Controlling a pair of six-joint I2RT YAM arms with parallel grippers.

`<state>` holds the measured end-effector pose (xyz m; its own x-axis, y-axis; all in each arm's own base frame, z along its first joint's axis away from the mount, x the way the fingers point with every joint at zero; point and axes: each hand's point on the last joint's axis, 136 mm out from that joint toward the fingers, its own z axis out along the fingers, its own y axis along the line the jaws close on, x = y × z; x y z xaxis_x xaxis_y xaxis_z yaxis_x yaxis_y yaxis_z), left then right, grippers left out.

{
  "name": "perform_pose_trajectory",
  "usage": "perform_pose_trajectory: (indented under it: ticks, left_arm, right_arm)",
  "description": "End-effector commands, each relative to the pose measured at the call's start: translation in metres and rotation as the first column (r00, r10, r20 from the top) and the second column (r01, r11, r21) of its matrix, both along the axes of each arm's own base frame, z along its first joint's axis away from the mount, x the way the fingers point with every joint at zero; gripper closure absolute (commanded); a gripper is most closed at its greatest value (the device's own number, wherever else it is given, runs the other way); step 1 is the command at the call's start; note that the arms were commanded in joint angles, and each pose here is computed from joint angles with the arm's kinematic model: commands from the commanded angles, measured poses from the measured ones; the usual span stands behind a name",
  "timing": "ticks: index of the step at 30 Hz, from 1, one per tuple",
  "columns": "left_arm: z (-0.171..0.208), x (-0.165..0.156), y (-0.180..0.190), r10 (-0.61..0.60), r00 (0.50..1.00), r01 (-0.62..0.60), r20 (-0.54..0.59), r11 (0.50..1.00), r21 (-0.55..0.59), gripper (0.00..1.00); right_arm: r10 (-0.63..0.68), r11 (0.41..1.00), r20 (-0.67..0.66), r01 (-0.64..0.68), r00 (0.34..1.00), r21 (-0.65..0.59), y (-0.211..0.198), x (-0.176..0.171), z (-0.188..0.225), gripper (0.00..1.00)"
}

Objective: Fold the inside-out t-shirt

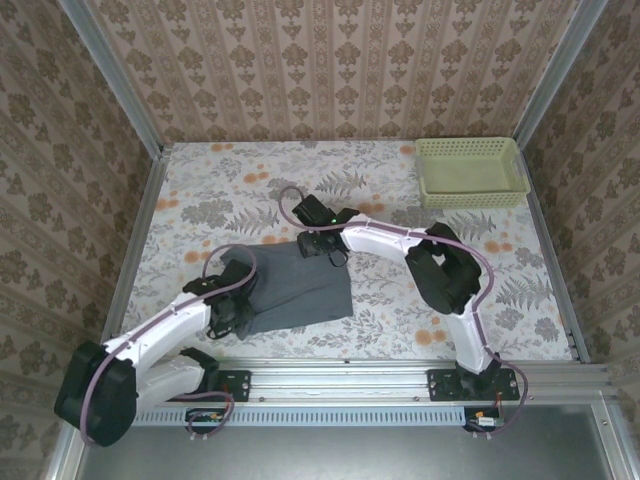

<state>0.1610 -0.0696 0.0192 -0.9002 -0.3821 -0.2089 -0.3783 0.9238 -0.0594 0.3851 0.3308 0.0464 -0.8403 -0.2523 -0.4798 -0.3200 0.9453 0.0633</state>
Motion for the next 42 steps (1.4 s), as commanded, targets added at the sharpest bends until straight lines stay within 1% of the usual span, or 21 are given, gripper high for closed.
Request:
perform_pose_trajectory:
  ticks: [1, 3, 7, 10, 13, 15, 17, 19, 21, 22, 24, 25, 26, 27, 29, 31, 34, 36, 39, 41, 42]
  left_arm:
    - [-0.002, 0.017, 0.002, -0.033, 0.999, 0.032, 0.023, 0.999, 0.029, 0.99]
    - [0.002, 0.032, -0.004, -0.044, 0.998, 0.044, 0.043, 0.999, 0.011, 0.99]
    - [0.008, 0.066, -0.012, -0.076, 0.995, 0.074, 0.063, 0.997, 0.039, 0.99]
    - [0.009, 0.096, -0.014, -0.094, 0.993, 0.090, 0.066, 0.994, 0.058, 0.99]
    - [0.014, 0.126, -0.023, -0.136, 0.989, 0.131, 0.066, 0.989, 0.070, 0.99]
    - [0.021, 0.147, -0.031, -0.177, 0.982, 0.170, 0.073, 0.982, 0.086, 0.94]
    - [0.032, 0.168, -0.036, -0.215, 0.974, 0.205, 0.073, 0.971, 0.120, 0.86]
    - [0.046, 0.184, -0.039, -0.241, 0.967, 0.228, 0.078, 0.962, 0.150, 0.76]
    - [0.065, 0.193, -0.040, -0.258, 0.961, 0.238, 0.102, 0.956, 0.175, 0.65]
    - [0.076, 0.194, -0.038, -0.255, 0.959, 0.229, 0.124, 0.954, 0.191, 0.58]
    - [0.094, 0.186, -0.035, -0.244, 0.956, 0.211, 0.163, 0.957, 0.197, 0.44]
    - [0.101, 0.178, -0.035, -0.233, 0.954, 0.199, 0.187, 0.962, 0.185, 0.39]
    - [0.103, 0.169, -0.035, -0.224, 0.953, 0.191, 0.204, 0.967, 0.170, 0.37]
    - [0.106, 0.159, -0.033, -0.202, 0.953, 0.171, 0.226, 0.974, 0.147, 0.35]
    - [0.104, 0.135, -0.044, -0.194, 0.948, 0.176, 0.252, 0.980, 0.092, 0.33]
    - [0.096, 0.111, -0.048, -0.158, 0.954, 0.155, 0.256, 0.987, 0.033, 0.31]
    - [0.080, 0.086, -0.057, -0.119, 0.959, 0.139, 0.258, 0.988, -0.063, 0.30]
    - [0.068, 0.079, -0.063, -0.115, 0.958, 0.149, 0.262, 0.982, -0.113, 0.29]
    - [0.054, 0.081, -0.069, -0.112, 0.959, 0.158, 0.261, 0.974, -0.165, 0.29]
    - [0.047, 0.085, -0.074, -0.112, 0.959, 0.164, 0.261, 0.968, -0.189, 0.31]
    - [0.045, 0.088, -0.076, -0.114, 0.957, 0.171, 0.265, 0.964, -0.202, 0.34]
  right_arm:
    - [-0.090, 0.992, -0.038, 0.086, 0.995, -0.088, -0.044, -0.007, -0.014, 0.50]
    - [-0.156, 0.982, -0.046, 0.149, 0.987, -0.118, -0.070, -0.016, -0.019, 0.52]
    - [-0.313, 0.941, -0.074, 0.298, 0.947, -0.163, -0.120, -0.049, -0.027, 0.54]
    - [-0.413, 0.907, -0.105, 0.397, 0.905, -0.143, -0.146, -0.081, -0.032, 0.55]
    - [-0.470, 0.883, -0.165, 0.463, 0.867, -0.081, -0.158, -0.114, -0.040, 0.55]
    - [-0.478, 0.876, -0.192, 0.481, 0.857, -0.034, -0.158, -0.131, -0.039, 0.56]
    - [-0.444, 0.890, -0.176, 0.456, 0.878, 0.029, -0.148, -0.143, -0.023, 0.55]
    - [-0.395, 0.910, -0.139, 0.408, 0.908, 0.075, -0.136, -0.144, -0.001, 0.53]
    - [-0.363, 0.924, -0.091, 0.371, 0.927, 0.097, -0.132, -0.137, 0.026, 0.49]
    - [-0.348, 0.932, -0.055, 0.352, 0.936, 0.087, -0.133, -0.130, 0.035, 0.48]
    - [-0.305, 0.947, 0.002, 0.303, 0.952, 0.104, -0.130, -0.112, 0.055, 0.46]
    - [-0.280, 0.953, 0.025, 0.275, 0.960, 0.123, -0.128, -0.101, 0.066, 0.44]
    - [-0.264, 0.958, 0.037, 0.257, 0.964, 0.129, -0.126, -0.091, 0.071, 0.44]
    - [-0.243, 0.963, 0.045, 0.235, 0.969, 0.132, -0.123, -0.078, 0.073, 0.43]
    - [-0.191, 0.973, 0.047, 0.182, 0.981, 0.142, -0.113, -0.057, 0.075, 0.41]
    - [-0.133, 0.981, 0.048, 0.125, 0.990, 0.148, -0.099, -0.034, 0.075, 0.39]
    - [-0.058, 0.989, 0.032, 0.053, 0.998, 0.135, -0.082, -0.006, 0.067, 0.36]
    - [-0.021, 0.995, 0.026, 0.019, 0.999, 0.103, -0.075, 0.009, 0.057, 0.33]
    - [0.030, 0.997, 0.000, -0.030, 1.000, 0.066, -0.067, 0.027, 0.038, 0.33]
    - [0.057, 0.998, -0.011, -0.056, 0.998, 0.036, -0.063, 0.035, 0.026, 0.33]
    - [0.073, 0.997, -0.017, -0.073, 0.997, 0.022, -0.061, 0.039, 0.020, 0.33]
